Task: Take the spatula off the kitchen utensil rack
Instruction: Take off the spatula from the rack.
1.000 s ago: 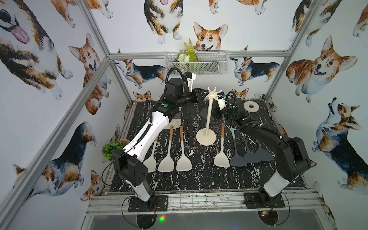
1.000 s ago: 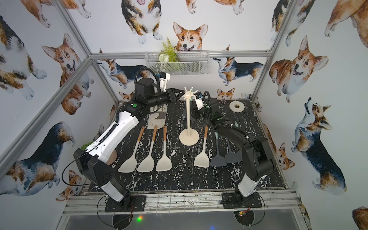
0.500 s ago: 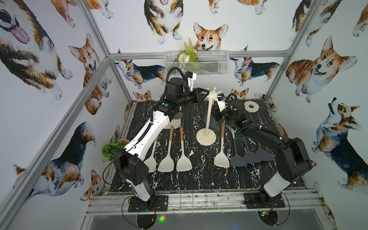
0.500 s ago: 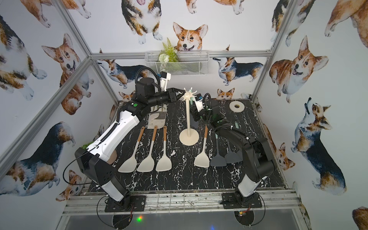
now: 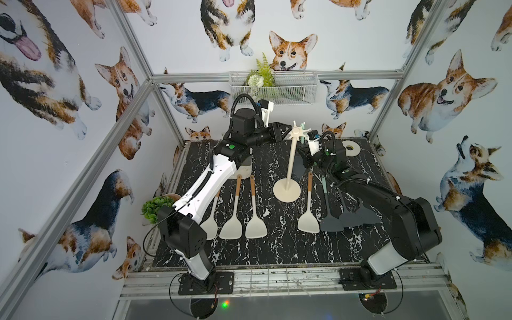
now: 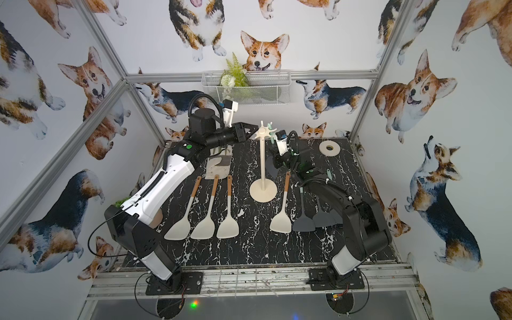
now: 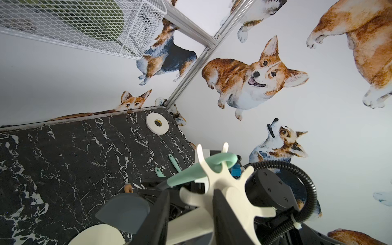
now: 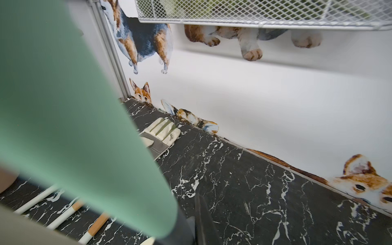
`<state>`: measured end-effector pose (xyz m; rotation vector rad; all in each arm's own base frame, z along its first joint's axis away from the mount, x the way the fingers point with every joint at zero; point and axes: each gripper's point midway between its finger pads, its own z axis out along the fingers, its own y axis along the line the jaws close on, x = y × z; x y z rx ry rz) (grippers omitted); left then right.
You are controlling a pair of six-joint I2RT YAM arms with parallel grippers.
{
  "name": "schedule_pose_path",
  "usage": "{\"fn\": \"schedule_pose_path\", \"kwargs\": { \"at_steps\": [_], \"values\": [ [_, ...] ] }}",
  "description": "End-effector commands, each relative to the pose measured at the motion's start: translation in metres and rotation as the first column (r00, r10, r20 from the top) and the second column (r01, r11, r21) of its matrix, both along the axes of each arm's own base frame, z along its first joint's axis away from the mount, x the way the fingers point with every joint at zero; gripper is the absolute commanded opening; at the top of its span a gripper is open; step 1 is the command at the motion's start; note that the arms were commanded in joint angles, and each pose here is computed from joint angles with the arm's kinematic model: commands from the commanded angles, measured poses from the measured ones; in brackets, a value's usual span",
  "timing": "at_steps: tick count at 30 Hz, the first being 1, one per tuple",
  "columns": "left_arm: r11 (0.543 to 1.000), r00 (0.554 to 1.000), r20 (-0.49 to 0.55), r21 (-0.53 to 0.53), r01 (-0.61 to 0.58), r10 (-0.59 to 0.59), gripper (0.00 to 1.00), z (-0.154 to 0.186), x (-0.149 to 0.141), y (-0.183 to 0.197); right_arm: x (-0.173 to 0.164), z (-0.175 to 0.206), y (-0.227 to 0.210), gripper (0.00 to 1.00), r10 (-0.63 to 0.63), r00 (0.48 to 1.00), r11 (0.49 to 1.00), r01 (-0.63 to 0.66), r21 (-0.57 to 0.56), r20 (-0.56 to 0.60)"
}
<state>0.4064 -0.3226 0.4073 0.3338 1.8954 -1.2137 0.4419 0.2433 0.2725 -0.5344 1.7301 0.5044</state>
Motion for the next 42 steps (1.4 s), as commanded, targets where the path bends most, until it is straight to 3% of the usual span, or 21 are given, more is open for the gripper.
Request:
{"fn": "schedule_pose_path", "kwargs": {
  "at_steps": [1, 9, 20, 28, 29, 38, 42],
  "values": [
    [0.997, 0.995, -0.104, 0.075, -0.002, 0.01, 0.37, -0.034, -0.003, 0.003, 0.009, 0.038, -0.014, 0.0, -0.07, 0.996, 0.99, 0.064, 0.128, 0.048],
    [0.997, 0.994, -0.105, 0.073, -0.005, 0.012, 0.32, -0.035, -0.002, 0.003, 0.003, 0.038, -0.009, 0.0, -0.006, 1.0, 0.993, 0.006, 0.117, -0.003],
    [0.997, 0.998, -0.059, 0.07, -0.032, 0.036, 0.36, -0.021, -0.005, 0.012, 0.004, 0.016, -0.002, 0.0, 0.021, 0.998, 0.993, -0.014, 0.116, -0.057],
    [0.999, 0.999, -0.029, 0.025, -0.028, 0.029, 0.47, -0.005, -0.004, 0.011, 0.01, 0.005, 0.004, 0.0, 0.026, 0.994, 0.974, -0.001, 0.225, -0.109],
    [1.0, 1.0, 0.002, 0.001, -0.028, 0.028, 0.48, 0.012, -0.011, 0.014, 0.011, 0.004, 0.005, 0.0, 0.026, 0.993, 0.973, 0.001, 0.232, -0.112],
    [0.997, 0.998, 0.052, -0.071, -0.022, 0.025, 0.55, 0.041, -0.008, 0.011, 0.007, -0.001, 0.02, 0.0, 0.05, 0.992, 0.972, -0.023, 0.233, -0.113],
    [0.998, 1.0, 0.003, -0.051, -0.027, 0.028, 0.56, 0.023, 0.007, 0.003, 0.007, 0.001, 0.019, 0.0, 0.043, 0.993, 0.971, -0.016, 0.237, -0.111]
  ]
}}
